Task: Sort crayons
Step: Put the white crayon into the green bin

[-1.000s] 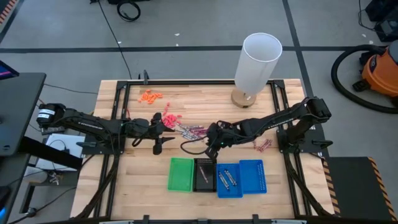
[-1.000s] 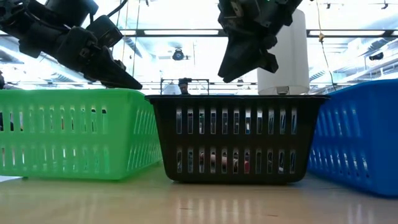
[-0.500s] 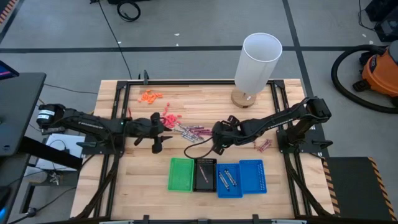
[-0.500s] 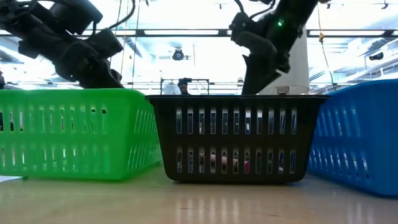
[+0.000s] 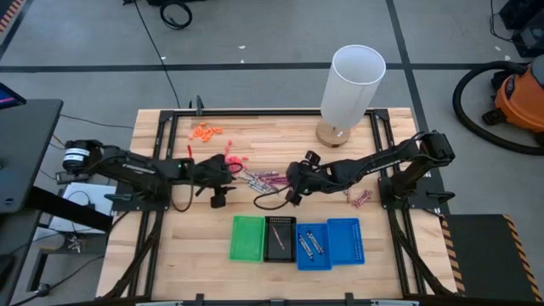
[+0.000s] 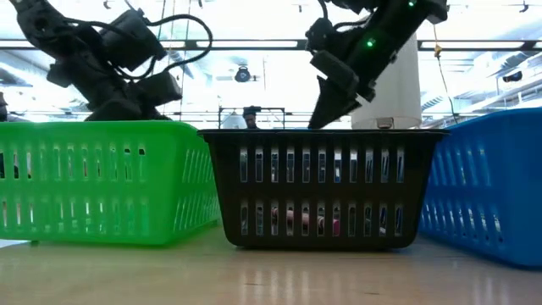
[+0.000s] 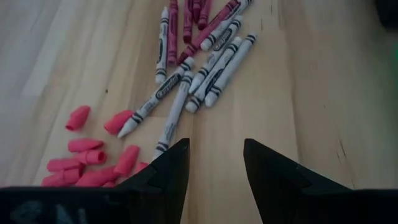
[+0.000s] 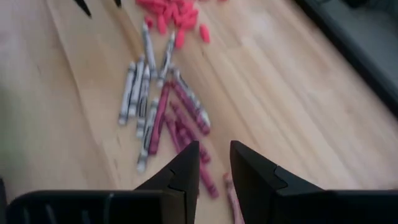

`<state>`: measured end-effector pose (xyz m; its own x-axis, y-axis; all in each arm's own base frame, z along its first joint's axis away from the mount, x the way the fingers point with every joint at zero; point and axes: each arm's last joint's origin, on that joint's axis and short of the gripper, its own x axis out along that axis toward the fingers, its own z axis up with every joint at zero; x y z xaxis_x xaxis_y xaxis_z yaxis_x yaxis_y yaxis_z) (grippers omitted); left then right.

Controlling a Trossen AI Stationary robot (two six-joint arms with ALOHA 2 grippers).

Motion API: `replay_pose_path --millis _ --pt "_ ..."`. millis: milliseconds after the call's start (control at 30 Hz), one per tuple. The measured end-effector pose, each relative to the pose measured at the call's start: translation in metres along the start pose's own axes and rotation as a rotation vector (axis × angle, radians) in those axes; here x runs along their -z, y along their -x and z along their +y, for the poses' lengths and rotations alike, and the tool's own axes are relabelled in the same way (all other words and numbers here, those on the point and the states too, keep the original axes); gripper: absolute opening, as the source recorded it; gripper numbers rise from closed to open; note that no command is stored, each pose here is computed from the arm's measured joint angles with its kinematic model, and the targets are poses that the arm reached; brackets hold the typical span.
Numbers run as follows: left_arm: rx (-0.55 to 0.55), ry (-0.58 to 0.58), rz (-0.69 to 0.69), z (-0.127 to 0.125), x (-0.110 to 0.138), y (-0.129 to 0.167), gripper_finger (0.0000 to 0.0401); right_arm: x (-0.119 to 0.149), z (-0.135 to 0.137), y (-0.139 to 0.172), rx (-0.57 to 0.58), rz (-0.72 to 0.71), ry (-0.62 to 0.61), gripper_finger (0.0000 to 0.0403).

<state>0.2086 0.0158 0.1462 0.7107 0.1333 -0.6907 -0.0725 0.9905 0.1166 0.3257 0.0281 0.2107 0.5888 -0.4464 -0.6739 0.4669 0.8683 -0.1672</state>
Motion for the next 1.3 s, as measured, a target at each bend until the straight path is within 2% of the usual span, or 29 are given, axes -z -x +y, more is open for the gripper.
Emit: replay_pose_path --millis 133,300,367,467,667,933,1300 --pt "-0.004 -0.007 0.007 0.002 -0.009 -0.006 0.0162 -0.003 0.001 -0.002 0.029 -0.072 0.028 0.0098" --pt "0.001 -0.044 0.024 0.002 -0.013 -0.011 0.0162 0.010 -0.005 -0.011 0.008 -0.102 0.023 0.0098" --pt "0.004 -0.046 0.033 0.004 -0.014 -0.010 0.0162 0.016 -0.008 -0.013 0.032 -0.101 0.017 0.0098" --pt "0.013 -0.033 0.033 0.011 -0.013 -0.011 0.0162 0.019 -0.010 -0.016 0.066 -0.148 -0.002 0.0098" --pt "0.048 0.016 0.019 0.025 -0.012 -0.012 0.0162 0.018 -0.005 -0.013 0.048 -0.198 -0.007 0.0098" --pt "0.068 -0.001 0.080 0.038 -0.015 -0.030 0.0162 0.018 -0.004 -0.013 0.045 -0.201 0.008 0.0098" --pt "0.099 -0.059 0.168 0.038 -0.010 -0.056 0.0162 0.017 -0.002 -0.012 0.029 -0.207 -0.001 0.0098"
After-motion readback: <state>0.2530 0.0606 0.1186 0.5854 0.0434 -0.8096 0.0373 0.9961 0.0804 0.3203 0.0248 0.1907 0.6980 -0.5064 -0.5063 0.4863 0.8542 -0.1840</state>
